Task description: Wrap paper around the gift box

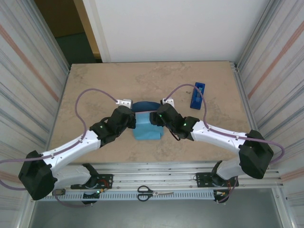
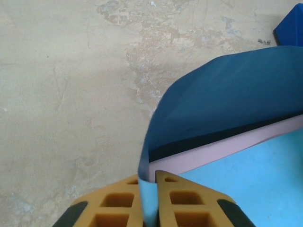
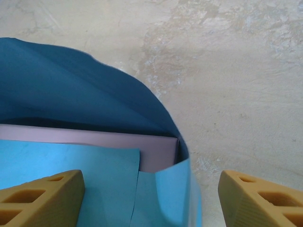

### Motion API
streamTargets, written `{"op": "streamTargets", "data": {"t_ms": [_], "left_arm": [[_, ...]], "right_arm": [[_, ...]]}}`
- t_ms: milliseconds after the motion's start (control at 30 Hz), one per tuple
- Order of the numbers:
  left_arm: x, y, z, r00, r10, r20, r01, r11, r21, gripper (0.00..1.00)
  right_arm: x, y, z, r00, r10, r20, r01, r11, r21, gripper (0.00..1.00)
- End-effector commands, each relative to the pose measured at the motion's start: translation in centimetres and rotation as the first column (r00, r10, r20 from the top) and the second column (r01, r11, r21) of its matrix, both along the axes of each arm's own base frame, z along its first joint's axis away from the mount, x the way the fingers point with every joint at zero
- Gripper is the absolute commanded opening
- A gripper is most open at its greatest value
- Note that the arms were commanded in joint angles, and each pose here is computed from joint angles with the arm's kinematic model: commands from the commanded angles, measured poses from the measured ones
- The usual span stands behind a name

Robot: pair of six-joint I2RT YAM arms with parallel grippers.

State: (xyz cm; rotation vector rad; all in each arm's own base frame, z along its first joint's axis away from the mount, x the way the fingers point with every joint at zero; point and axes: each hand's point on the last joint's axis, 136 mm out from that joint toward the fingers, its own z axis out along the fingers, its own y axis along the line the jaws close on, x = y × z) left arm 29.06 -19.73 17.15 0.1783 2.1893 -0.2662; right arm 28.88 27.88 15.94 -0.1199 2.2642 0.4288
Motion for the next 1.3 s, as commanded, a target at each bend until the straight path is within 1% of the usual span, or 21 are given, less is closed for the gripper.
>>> {"op": "streamTargets", "data": {"t_ms": [0,233,267,300,333,400,433,500,567,600,733,800,900,967,1000,1133,1167,1200,1267], "left_arm": [[0.3,0.2,0.5,1.000,0.027,0.003,-0.027,1.000,0.011,0.00],[0.5,0.2,1.5,0.999,0.033,0.020,-0.033,0.999,0.000,0.00],[0.5,0.3,1.6,0.999,0.036,0.020,-0.036,0.999,0.005,0.11],[0.5,0.4,1.6,0.999,0.041,0.021,-0.042,0.999,0.005,0.19],[0.5,0.5,1.6,0.999,0.046,0.025,-0.046,0.999,0.003,0.22],[0.5,0.6,1.6,0.998,0.054,0.027,-0.054,0.999,0.005,0.38],[0.5,0.7,1.5,0.998,0.054,0.026,-0.055,0.998,0.007,0.43],[0.4,0.6,1.1,0.999,0.050,0.018,-0.050,0.999,0.010,0.46],[0.4,0.6,0.4,0.999,0.048,0.001,-0.048,0.999,0.019,0.45],[0.4,0.7,0.1,0.999,0.054,-0.006,-0.054,0.998,0.026,0.42],[0.2,1.1,-1.1,0.997,0.070,-0.036,-0.068,0.996,0.062,0.24],[0.1,1.3,-1.3,0.996,0.076,-0.037,-0.074,0.995,0.066,0.19],[0.0,1.2,-1.3,0.997,0.070,-0.037,-0.067,0.996,0.065,0.09],[0.1,1.2,-1.2,0.997,0.067,-0.035,-0.064,0.996,0.063,0.04],[0.0,1.0,-1.1,0.998,0.057,-0.034,-0.055,0.997,0.061,0.00],[0.3,1.0,-0.3,0.998,0.058,-0.015,-0.058,0.997,0.057,0.00],[0.3,0.9,0.0,0.998,0.057,-0.010,-0.057,0.997,0.054,0.05],[0.4,0.9,0.3,0.998,0.055,-0.006,-0.055,0.997,0.054,0.13],[0.5,0.9,1.0,0.998,0.057,0.005,-0.057,0.997,0.052,0.21]], "right_arm": [[-2.0,-2.6,-3.9,0.994,-0.009,-0.105,-0.008,0.987,-0.158,0.74],[-1.9,-2.7,-3.8,0.995,-0.011,-0.102,-0.006,0.987,-0.161,0.74],[-2.0,-2.7,-3.9,0.995,-0.011,-0.103,-0.006,0.987,-0.161,0.74],[-2.0,-2.7,-3.9,0.995,-0.011,-0.103,-0.005,0.987,-0.161,0.74],[-1.9,-2.6,-3.8,0.995,-0.011,-0.101,-0.005,0.987,-0.159,0.74],[-1.9,-2.7,-3.8,0.995,-0.012,-0.100,-0.004,0.987,-0.160,0.74],[-1.9,-2.7,-3.8,0.995,-0.013,-0.099,-0.003,0.987,-0.160,0.74],[-1.9,-2.7,-3.8,0.995,-0.013,-0.100,-0.003,0.987,-0.161,0.74],[-1.9,-2.7,-3.7,0.995,-0.014,-0.097,-0.002,0.987,-0.160,0.75],[-1.9,-2.7,-3.7,0.995,-0.014,-0.098,-0.002,0.987,-0.160,0.75],[-1.9,-2.6,-3.7,0.995,-0.014,-0.098,-0.002,0.988,-0.157,0.75],[-1.9,-2.6,-3.7,0.995,-0.013,-0.097,-0.003,0.988,-0.157,0.74],[-1.8,-2.7,-3.7,0.995,-0.016,-0.097,0.000,0.987,-0.160,0.75],[-1.8,-2.7,-3.8,0.995,-0.017,-0.097,0.001,0.987,-0.160,0.75],[-1.8,-2.7,-3.8,0.995,-0.016,-0.097,0.000,0.987,-0.161,0.75],[-1.8,-2.6,-3.7,0.995,-0.016,-0.097,0.000,0.987,-0.160,0.75],[-1.8,-2.7,-3.8,0.995,-0.017,-0.097,0.001,0.987,-0.161,0.75],[-1.8,-2.6,-3.7,0.995,-0.016,-0.096,0.001,0.987,-0.159,0.75],[-1.8,-2.7,-3.7,0.995,-0.018,-0.095,0.002,0.987,-0.161,0.75]]}}
